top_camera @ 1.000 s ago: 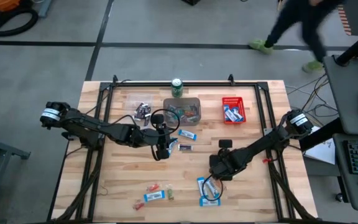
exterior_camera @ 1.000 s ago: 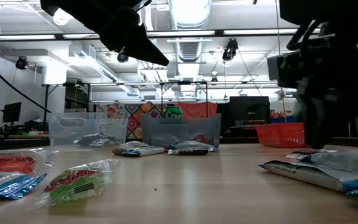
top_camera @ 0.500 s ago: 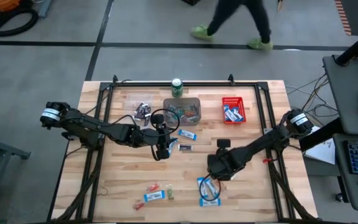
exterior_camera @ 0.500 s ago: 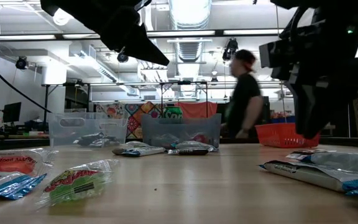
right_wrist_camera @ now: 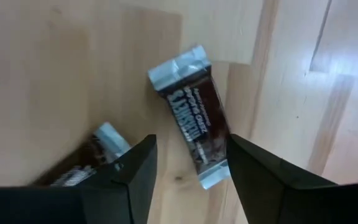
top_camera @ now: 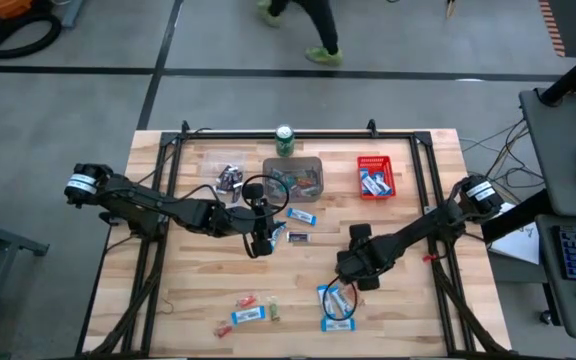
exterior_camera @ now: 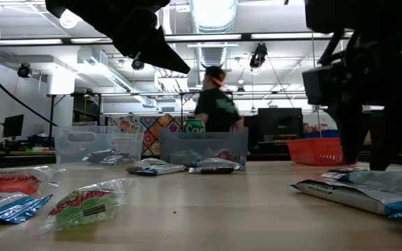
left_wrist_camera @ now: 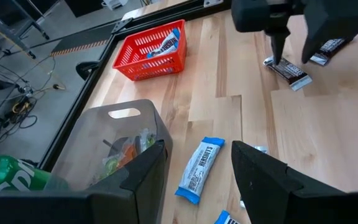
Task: Organize candy in baskets
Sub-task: Put the brown chocolate bar into the transparent bin
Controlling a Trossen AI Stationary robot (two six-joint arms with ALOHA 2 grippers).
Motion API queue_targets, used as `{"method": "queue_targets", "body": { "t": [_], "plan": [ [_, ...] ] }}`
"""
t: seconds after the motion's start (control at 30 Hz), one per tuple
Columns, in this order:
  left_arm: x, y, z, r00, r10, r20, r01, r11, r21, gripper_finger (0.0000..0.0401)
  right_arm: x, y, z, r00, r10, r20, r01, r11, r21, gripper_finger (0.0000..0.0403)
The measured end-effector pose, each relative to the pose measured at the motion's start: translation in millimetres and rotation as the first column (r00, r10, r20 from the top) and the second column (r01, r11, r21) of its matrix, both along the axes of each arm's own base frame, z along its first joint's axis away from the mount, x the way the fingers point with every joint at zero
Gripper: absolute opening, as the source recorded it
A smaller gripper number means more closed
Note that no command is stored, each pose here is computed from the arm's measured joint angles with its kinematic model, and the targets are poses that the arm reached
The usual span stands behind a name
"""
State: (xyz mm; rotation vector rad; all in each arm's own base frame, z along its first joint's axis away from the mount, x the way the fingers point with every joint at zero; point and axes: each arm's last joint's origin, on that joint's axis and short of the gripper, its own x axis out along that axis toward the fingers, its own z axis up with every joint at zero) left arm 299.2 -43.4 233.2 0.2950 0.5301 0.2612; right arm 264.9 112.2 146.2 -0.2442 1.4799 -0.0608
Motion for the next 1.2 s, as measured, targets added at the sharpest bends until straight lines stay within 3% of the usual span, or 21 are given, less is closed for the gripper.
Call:
{"method": "queue_targets", "body": {
  "t": [0.3, 0.5, 0.7, 0.87, 0.97, 1.2],
  "plan": [
    [0, 0, 0, 1.000, 0.000, 0.004, 0.000, 1.000, -0.001, 0.0168, 6, -23, -10, 0.996, -0.075, 0.044, 0.074, 0.997, 0.023, 0.0148],
    [0, 0, 1, 1.000, 0.000, 0.007, 0.000, 1.000, -0.002, 0.0168, 12, -43, -13, 0.980, -0.194, 0.048, 0.190, 0.978, 0.089, 0.0084],
    [1, -1, 0, 0.999, -0.034, 0.006, 0.034, 0.999, -0.027, 0.0168, 14, -50, -10, 0.988, -0.151, 0.039, 0.146, 0.983, 0.109, 0.0016],
    [2, -5, 0, 0.988, -0.156, 0.010, 0.157, 0.982, -0.102, 0.0168, 15, -50, -4, 0.989, -0.138, 0.050, 0.128, 0.979, 0.159, 0.0008],
    [2, -8, 0, 0.975, -0.221, 0.028, 0.223, 0.965, -0.139, 0.0168, 17, -47, 3, 0.986, -0.144, 0.087, 0.119, 0.963, 0.242, 0.0008],
    [8, -18, -12, 0.959, -0.282, 0.028, 0.283, 0.949, -0.140, 0.0168, 31, -40, 22, 0.950, -0.155, 0.271, 0.035, 0.916, 0.400, 0.0008]
  ]
}}
